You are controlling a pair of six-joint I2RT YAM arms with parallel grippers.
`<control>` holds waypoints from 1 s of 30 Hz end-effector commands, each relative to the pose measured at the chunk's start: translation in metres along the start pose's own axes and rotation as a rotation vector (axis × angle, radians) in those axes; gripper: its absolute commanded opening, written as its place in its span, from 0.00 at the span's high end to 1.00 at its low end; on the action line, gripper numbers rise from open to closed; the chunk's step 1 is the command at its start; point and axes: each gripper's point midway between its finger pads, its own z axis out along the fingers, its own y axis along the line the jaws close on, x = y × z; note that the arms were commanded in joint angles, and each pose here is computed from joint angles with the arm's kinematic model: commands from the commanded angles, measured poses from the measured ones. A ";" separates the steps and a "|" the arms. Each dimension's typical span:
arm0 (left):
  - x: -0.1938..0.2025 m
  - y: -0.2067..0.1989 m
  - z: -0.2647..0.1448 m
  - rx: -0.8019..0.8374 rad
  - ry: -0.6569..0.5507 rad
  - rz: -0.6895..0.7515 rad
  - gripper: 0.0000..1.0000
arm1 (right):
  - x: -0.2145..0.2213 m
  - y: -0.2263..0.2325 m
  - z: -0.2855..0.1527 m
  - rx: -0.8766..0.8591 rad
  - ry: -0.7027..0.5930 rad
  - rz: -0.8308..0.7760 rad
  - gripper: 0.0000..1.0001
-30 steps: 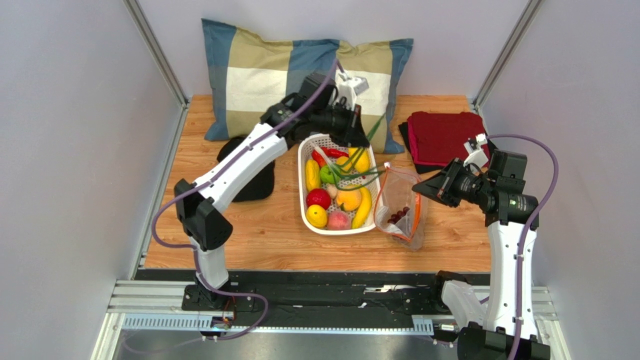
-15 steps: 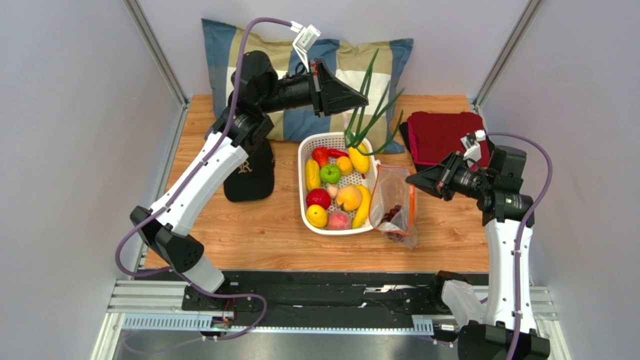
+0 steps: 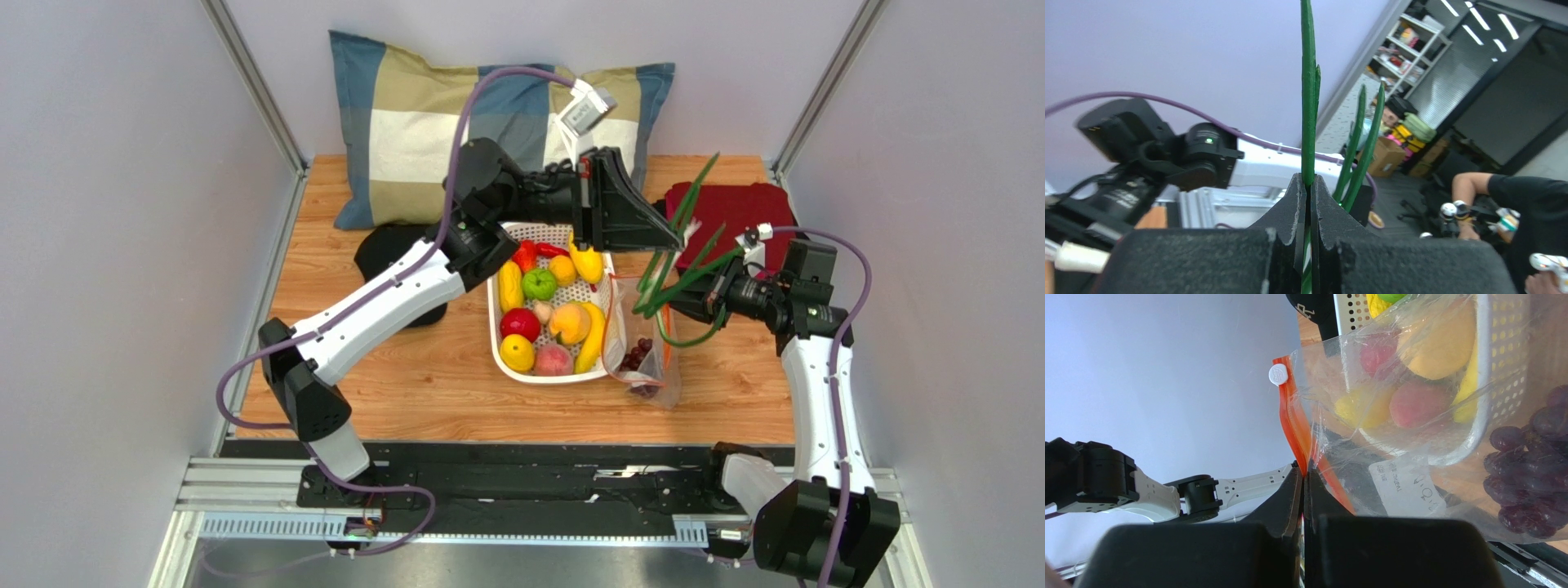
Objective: Place the food in the zip-top bag and seal the zipper
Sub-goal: Place the fake vegetable in the zipper food storage bag.
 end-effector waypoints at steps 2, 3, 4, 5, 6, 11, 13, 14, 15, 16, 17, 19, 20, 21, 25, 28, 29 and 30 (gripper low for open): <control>0.012 -0.020 0.013 0.114 -0.034 -0.039 1.00 | -0.003 0.007 -0.001 -0.040 0.015 0.015 1.00; 0.017 -0.019 0.016 0.115 -0.032 -0.058 1.00 | -0.003 0.006 0.000 -0.039 0.016 0.019 1.00; 0.019 -0.020 0.016 0.119 -0.033 -0.069 1.00 | -0.005 0.005 0.000 -0.036 0.015 0.027 1.00; 0.020 -0.019 0.018 0.114 -0.039 -0.087 1.00 | -0.005 0.005 0.001 -0.038 0.018 0.028 1.00; 0.025 -0.019 0.019 0.114 -0.034 -0.101 1.00 | -0.006 0.003 0.001 -0.036 0.018 0.033 1.00; 0.039 -0.019 0.018 0.094 -0.020 -0.162 1.00 | -0.012 -0.003 0.002 -0.028 0.011 0.049 1.00; 0.049 -0.016 0.016 0.076 -0.008 -0.197 1.00 | -0.014 -0.004 0.002 -0.027 0.008 0.053 1.00; 0.053 -0.014 0.016 0.070 -0.005 -0.209 1.00 | -0.016 -0.004 0.002 -0.028 0.007 0.055 1.00; 0.058 -0.011 0.016 0.062 0.000 -0.224 1.00 | -0.017 -0.005 0.003 -0.028 0.006 0.057 1.00; 0.059 -0.010 0.016 0.055 0.002 -0.234 1.00 | -0.018 -0.004 0.002 -0.030 0.005 0.055 1.00; 0.062 -0.008 0.017 0.050 0.005 -0.249 1.00 | -0.019 -0.003 0.002 -0.032 0.005 0.052 1.00; 0.069 -0.005 0.018 0.040 0.020 -0.277 1.00 | -0.020 -0.004 0.003 -0.030 0.009 0.057 1.00; 0.072 -0.002 0.019 0.034 0.026 -0.288 1.00 | -0.021 -0.004 0.003 -0.032 0.010 0.056 1.00; 0.077 0.001 0.019 0.024 0.035 -0.307 1.00 | -0.020 -0.004 0.003 -0.031 0.010 0.055 1.00; 0.088 0.013 0.018 -0.012 0.048 -0.348 1.00 | -0.018 -0.005 0.003 -0.031 0.016 0.051 1.00; 0.088 0.021 0.018 -0.026 0.032 -0.337 1.00 | -0.016 -0.006 0.003 -0.035 0.026 0.056 1.00; 0.090 0.028 0.019 -0.032 0.030 -0.339 1.00 | -0.016 -0.006 0.003 -0.035 0.028 0.057 1.00; 0.090 0.031 0.019 -0.037 0.028 -0.342 1.00 | -0.015 -0.006 0.003 -0.036 0.031 0.057 1.00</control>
